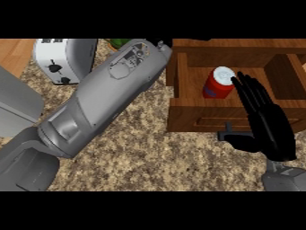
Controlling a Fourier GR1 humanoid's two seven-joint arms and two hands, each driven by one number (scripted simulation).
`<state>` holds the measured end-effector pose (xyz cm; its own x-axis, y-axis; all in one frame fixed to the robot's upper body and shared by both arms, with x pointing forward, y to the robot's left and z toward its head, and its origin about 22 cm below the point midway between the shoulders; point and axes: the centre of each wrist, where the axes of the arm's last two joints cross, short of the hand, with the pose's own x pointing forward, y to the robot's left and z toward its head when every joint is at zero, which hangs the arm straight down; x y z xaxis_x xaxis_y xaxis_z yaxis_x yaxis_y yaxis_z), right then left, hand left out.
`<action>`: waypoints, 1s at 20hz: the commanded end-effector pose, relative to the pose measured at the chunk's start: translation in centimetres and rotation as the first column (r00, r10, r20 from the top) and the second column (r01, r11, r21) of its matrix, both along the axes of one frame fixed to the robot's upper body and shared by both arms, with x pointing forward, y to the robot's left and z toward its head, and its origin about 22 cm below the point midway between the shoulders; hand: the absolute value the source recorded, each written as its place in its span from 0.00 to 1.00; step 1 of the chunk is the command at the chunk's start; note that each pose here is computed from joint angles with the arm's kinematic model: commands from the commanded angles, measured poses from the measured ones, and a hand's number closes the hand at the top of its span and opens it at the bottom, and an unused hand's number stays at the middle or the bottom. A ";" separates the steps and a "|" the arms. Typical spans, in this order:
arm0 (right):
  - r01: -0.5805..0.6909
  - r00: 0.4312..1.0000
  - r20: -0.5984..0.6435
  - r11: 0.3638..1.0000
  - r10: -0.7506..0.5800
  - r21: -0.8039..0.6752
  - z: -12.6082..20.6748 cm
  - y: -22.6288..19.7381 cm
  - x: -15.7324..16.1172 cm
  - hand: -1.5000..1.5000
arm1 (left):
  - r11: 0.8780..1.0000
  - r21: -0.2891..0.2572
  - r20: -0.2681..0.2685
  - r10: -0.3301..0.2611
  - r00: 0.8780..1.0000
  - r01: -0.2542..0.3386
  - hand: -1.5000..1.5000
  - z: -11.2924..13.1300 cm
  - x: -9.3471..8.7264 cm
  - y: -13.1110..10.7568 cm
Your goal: Pick up the can, place it into the drawer and close the drawer
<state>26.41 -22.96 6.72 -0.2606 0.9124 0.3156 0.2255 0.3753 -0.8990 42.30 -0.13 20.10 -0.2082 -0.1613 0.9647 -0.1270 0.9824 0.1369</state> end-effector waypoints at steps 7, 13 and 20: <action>0.078 0.997 0.005 0.996 -0.078 -0.040 -5.4 0.4 5.2 0.00 | 1.000 0.021 -0.001 0.004 1.000 -0.004 0.00 1.4 -0.2 5.3; 0.103 0.994 -0.015 0.989 -0.105 -0.103 -7.1 0.0 7.1 0.00 | 1.000 0.016 -0.030 0.001 1.000 0.000 0.00 1.3 -0.9 7.3; 0.166 0.983 0.098 0.980 -0.155 -0.111 -7.6 0.2 9.6 0.00 | 1.000 0.021 -0.043 0.023 0.999 -0.022 0.00 1.2 -1.1 11.0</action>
<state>35.67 -23.70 1.90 -0.1641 0.9759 0.1439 0.3974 0.1989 -0.8958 41.34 8.86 22.20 -0.1756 -0.1848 0.9670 -0.1375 0.9772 0.1618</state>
